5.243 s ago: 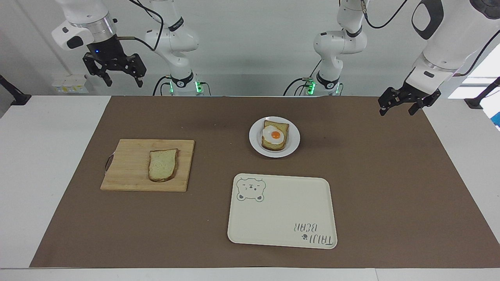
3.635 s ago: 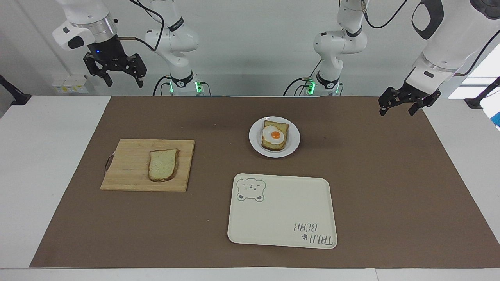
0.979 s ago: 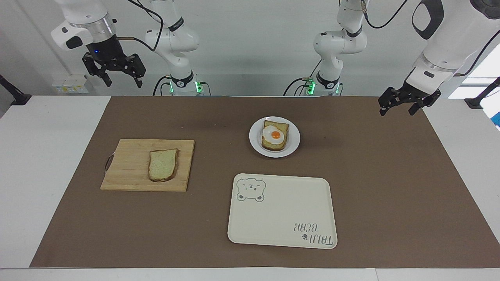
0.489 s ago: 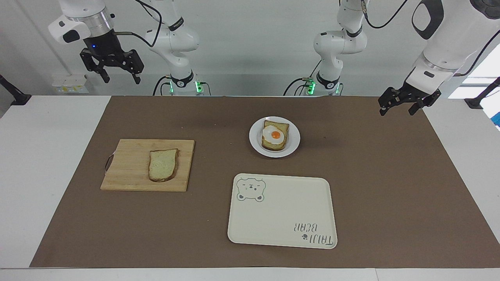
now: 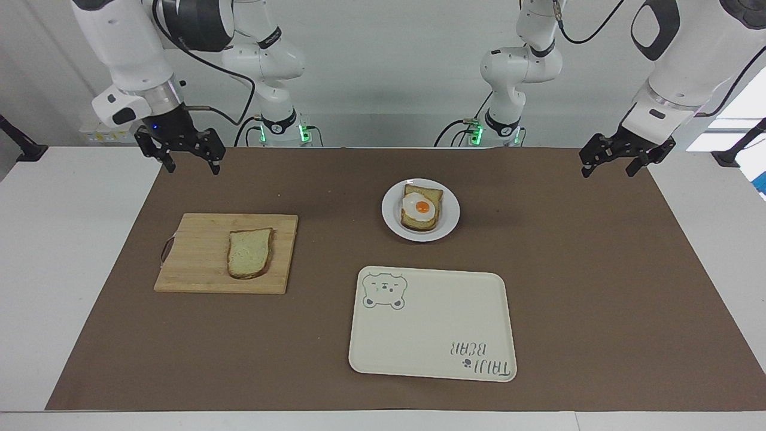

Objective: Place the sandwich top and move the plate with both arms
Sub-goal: 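Reach the right gripper to the bread slice on the bamboo board, then grasp the bread slice edge with the right gripper and lift it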

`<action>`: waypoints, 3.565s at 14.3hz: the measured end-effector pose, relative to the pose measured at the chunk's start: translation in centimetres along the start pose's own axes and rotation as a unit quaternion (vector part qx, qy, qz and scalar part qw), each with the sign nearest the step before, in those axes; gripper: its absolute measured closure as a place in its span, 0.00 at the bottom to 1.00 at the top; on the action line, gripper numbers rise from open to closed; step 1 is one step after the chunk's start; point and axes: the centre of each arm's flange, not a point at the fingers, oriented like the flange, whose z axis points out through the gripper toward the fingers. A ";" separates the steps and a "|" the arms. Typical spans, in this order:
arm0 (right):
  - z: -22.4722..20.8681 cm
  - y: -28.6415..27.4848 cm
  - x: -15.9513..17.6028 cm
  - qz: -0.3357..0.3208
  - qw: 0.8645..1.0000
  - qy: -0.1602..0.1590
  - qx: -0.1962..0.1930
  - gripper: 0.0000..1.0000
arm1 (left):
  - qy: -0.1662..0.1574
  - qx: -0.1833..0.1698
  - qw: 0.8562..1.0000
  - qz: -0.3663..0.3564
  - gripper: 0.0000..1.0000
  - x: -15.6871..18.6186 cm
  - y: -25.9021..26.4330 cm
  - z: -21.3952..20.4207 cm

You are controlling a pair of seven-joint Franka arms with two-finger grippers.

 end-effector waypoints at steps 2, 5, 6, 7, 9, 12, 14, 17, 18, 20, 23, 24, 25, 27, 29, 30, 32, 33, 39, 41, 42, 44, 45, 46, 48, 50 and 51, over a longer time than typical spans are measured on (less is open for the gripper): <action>3.7 0.4 1.7 -0.014 1.000 -0.003 0.001 0.00 | 0.000 0.000 1.000 0.000 0.00 0.0 0.0 0.0; 9.8 1.8 3.9 -0.004 1.000 0.000 0.031 0.00 | 0.000 0.000 1.000 0.000 0.00 0.0 0.0 0.0; 11.5 2.1 4.4 0.001 0.999 0.002 0.035 0.00 | 0.000 0.000 1.000 0.000 0.00 0.0 0.0 0.0; 12.9 2.1 4.6 0.004 0.999 0.002 0.038 0.00 | 0.000 0.000 1.000 0.000 0.00 0.0 0.0 0.0; 15.4 1.9 4.9 0.013 0.998 0.002 0.055 0.00 | 0.000 0.000 1.000 0.000 0.00 0.0 0.0 0.0; 19.0 1.9 4.8 0.003 0.997 -0.009 0.072 0.00 | 0.000 0.000 1.000 0.000 0.00 0.0 0.0 0.0; 21.3 3.0 4.1 -0.016 0.996 -0.023 0.085 0.00 | 0.000 0.000 1.000 0.000 0.00 0.0 0.0 0.0; 24.2 5.4 2.6 -0.023 0.993 -0.022 0.116 0.00 | 0.000 0.000 1.000 0.000 0.00 0.0 0.0 0.0; 24.9 5.5 2.3 -0.020 0.992 -0.020 0.120 0.00 | 0.000 0.000 1.000 0.000 0.00 0.0 0.0 0.0; 25.9 4.9 2.1 -0.015 0.992 -0.021 0.127 0.00 | 0.000 0.000 1.000 0.000 0.00 0.0 0.0 0.0; 26.7 4.4 1.7 -0.015 0.991 -0.028 0.130 0.00 | 0.000 0.000 1.000 0.000 0.00 0.0 0.0 0.0; 26.8 4.3 1.6 -0.015 0.991 -0.029 0.130 0.02 | 0.000 0.000 1.000 0.000 0.00 0.0 0.0 0.0; 26.8 4.4 1.7 -0.015 0.991 -0.028 0.130 0.06 | 0.000 0.000 1.000 0.000 0.00 0.0 0.0 0.0; 26.9 3.8 1.6 -0.019 0.991 -0.028 0.130 0.30 | 0.000 0.000 1.000 0.000 0.00 0.0 0.0 0.0; 26.8 2.9 1.6 -0.016 0.991 -0.029 0.130 0.52 | 0.000 0.000 1.000 0.000 0.00 0.0 0.0 0.0; 26.7 2.5 1.6 -0.005 0.991 -0.031 0.130 0.60 | 0.000 0.000 1.000 0.000 0.00 0.0 0.0 0.0; 26.5 1.4 1.6 0.006 0.991 -0.033 0.129 0.79 | 0.000 0.000 1.000 0.000 0.00 0.0 0.0 0.0; 26.5 0.9 1.6 0.005 0.991 -0.034 0.129 0.87 | 0.000 0.000 1.000 0.000 0.00 0.0 0.0 0.0; 26.4 0.3 1.7 0.005 0.991 -0.032 0.128 1.00 | 0.000 0.000 1.000 0.000 0.00 0.0 0.0 0.0; 26.0 0.3 2.0 0.003 0.991 -0.031 0.130 1.00 | 0.000 0.000 1.000 0.000 0.00 0.0 0.0 0.0; 25.7 0.3 2.2 0.003 0.991 -0.030 0.130 1.00 | 0.000 0.000 1.000 0.000 0.00 0.0 0.0 0.0; 24.7 0.3 2.6 0.000 0.991 -0.027 0.133 1.00 | 0.000 0.000 1.000 0.000 0.00 0.0 0.0 0.0; 23.8 0.3 2.8 -0.002 0.990 -0.027 0.135 1.00 | 0.000 0.000 1.000 0.000 0.00 0.0 0.0 0.0; 22.7 0.2 3.0 -0.005 0.990 -0.027 0.138 1.00 | 0.000 0.000 1.000 0.000 0.00 0.0 0.0 0.0; 20.2 0.2 3.3 -0.012 0.989 -0.028 0.145 1.00 | 0.000 0.000 1.000 0.000 0.00 0.0 0.0 0.0; 17.4 0.3 3.5 -0.018 0.988 -0.028 0.151 1.00 | 0.000 0.000 1.000 0.000 0.00 0.0 0.0 0.0; 16.0 0.1 3.6 -0.023 0.987 -0.028 0.155 1.00 | 0.000 0.000 1.000 0.000 0.00 0.0 0.0 0.0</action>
